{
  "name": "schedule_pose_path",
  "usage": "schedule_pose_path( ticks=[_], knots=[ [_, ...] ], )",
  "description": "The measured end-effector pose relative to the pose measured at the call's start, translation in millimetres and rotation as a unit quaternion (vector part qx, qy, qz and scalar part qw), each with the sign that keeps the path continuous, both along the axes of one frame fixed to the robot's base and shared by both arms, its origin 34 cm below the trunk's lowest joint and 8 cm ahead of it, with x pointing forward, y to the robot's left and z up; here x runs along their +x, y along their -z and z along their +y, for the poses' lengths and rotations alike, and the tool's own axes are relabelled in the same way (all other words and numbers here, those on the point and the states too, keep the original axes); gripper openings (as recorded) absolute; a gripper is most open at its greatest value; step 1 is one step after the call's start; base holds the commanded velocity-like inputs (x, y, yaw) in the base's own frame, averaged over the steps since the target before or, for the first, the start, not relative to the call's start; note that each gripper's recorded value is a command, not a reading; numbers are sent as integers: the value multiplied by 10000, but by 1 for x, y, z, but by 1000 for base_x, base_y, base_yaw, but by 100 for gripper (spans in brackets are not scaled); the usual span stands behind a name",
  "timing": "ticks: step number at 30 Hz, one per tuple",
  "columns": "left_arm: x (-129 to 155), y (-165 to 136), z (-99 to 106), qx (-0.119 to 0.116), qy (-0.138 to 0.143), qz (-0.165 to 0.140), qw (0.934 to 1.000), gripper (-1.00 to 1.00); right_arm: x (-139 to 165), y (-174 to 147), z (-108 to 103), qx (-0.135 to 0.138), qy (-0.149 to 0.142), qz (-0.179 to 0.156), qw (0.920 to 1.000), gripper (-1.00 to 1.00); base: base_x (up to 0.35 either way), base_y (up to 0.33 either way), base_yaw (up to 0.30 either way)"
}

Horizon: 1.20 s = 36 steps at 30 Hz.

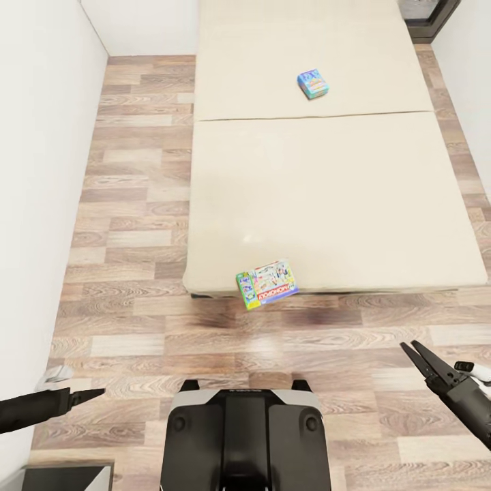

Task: Put all the toys in the child's room - the three board games (two on the bed and one on the table), the two jigsaw puzzles on the table, and the tennis ball on the table - inside the toy box on the table in the child's room.

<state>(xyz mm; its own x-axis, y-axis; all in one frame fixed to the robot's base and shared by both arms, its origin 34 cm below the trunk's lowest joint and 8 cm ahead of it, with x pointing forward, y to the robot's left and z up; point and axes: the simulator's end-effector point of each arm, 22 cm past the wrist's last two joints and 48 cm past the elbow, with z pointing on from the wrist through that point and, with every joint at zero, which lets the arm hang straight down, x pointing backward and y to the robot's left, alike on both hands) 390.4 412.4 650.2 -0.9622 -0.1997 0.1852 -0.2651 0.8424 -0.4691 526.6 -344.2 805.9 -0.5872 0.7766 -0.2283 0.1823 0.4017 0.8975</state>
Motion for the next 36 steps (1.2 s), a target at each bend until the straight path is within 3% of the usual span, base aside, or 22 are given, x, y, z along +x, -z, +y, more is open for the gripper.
schedule_pose_path(
  ticks=[5,14,36],
  knots=[
    [0,3,5,170,18,7,9999,100,1,-2,1,13,22,-31,10000,100,0,0,0],
    [3,2,3,218,6,-48,9998,100,-1,-1,2,-93,-39,-10,9999,100,0,0,0],
    [3,11,10,784,6,-58,9969,100,4,-14,1,-205,-112,-170,9996,100,0,0,0]
  ],
)
